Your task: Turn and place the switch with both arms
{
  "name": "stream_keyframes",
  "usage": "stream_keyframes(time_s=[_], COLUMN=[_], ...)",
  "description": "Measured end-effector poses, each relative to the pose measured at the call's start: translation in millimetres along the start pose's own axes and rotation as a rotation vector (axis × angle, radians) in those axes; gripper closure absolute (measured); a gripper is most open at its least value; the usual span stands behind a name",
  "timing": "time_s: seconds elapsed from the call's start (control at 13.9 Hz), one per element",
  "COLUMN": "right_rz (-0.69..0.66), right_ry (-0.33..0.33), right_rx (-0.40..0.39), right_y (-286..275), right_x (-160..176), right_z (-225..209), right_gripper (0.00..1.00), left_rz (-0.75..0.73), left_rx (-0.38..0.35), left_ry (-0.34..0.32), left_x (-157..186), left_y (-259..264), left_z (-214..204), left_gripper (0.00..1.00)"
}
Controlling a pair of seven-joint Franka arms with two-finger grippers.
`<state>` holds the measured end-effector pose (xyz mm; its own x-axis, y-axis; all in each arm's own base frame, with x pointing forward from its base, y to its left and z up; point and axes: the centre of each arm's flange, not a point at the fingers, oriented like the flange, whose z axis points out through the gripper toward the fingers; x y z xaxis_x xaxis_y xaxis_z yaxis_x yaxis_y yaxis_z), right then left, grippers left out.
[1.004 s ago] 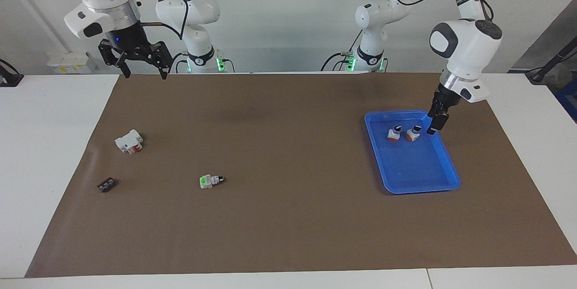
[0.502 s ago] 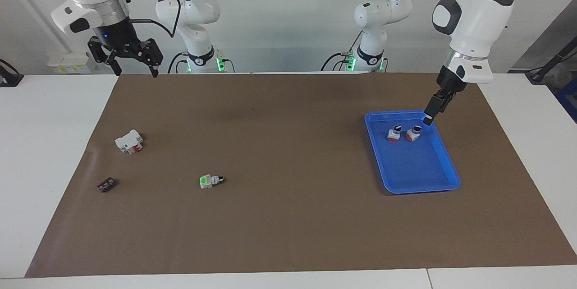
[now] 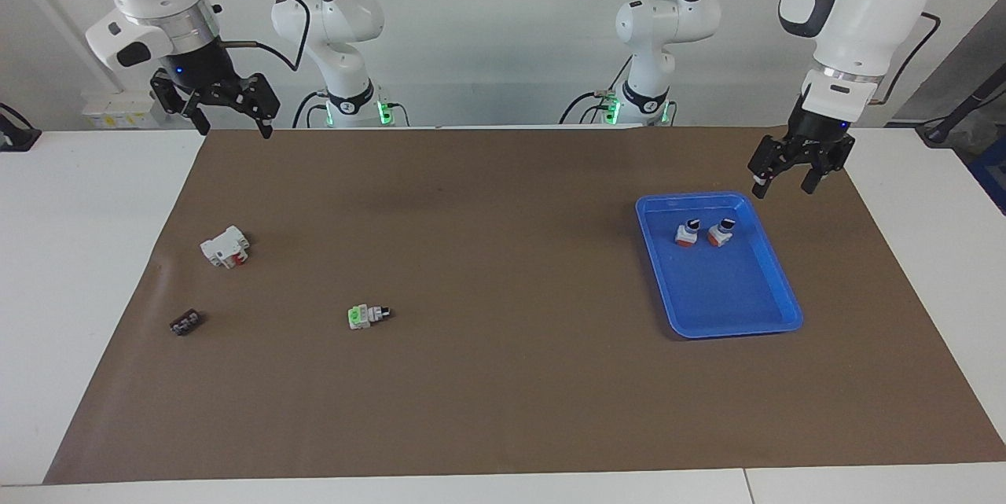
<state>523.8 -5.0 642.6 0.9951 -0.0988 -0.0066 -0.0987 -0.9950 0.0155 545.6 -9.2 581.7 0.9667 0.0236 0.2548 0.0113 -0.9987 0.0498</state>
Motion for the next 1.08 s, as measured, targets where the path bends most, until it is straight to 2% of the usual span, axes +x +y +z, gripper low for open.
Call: stream_keyframes(time_s=[0.14, 0.43, 0.57, 0.79, 0.93, 1.08], right_rz=[0.014, -0.004, -0.005, -0.004, -0.004, -0.004], right_ry=[-0.003, -0.006, -0.010, -0.011, -0.011, -0.012], right_rx=[0.006, 0.005, 0.005, 0.000, -0.001, -0.001], right_y=[-1.1, -11.3, -12.1, -11.0, -10.8, -10.8], right_x=[-0.1, -1.3, -1.4, -1.4, -1.4, -1.4], right_z=[0.9, 2.6, 4.5, 5.2, 5.2, 5.4], right_gripper=[0.00, 0.00, 0.00, 0.00, 0.00, 0.00], left_rz=[0.066, 0.114, 0.121, 0.104, 0.091, 0.090], left_rx=[0.037, 0.040, 0.032, -0.025, -0.024, 0.007], left_ry=[-0.032, -0.132, -0.165, -0.211, -0.251, -0.266], left_x=[7.3, 21.4, 22.1, 15.5, 4.5, -4.4], left_y=[13.8, 37.5, 43.2, 41.4, 33.0, 28.0], left_z=[-28.0, -81.5, -90.5, -96.5, -101.1, -100.6], left_gripper=[0.00, 0.00, 0.00, 0.00, 0.00, 0.00])
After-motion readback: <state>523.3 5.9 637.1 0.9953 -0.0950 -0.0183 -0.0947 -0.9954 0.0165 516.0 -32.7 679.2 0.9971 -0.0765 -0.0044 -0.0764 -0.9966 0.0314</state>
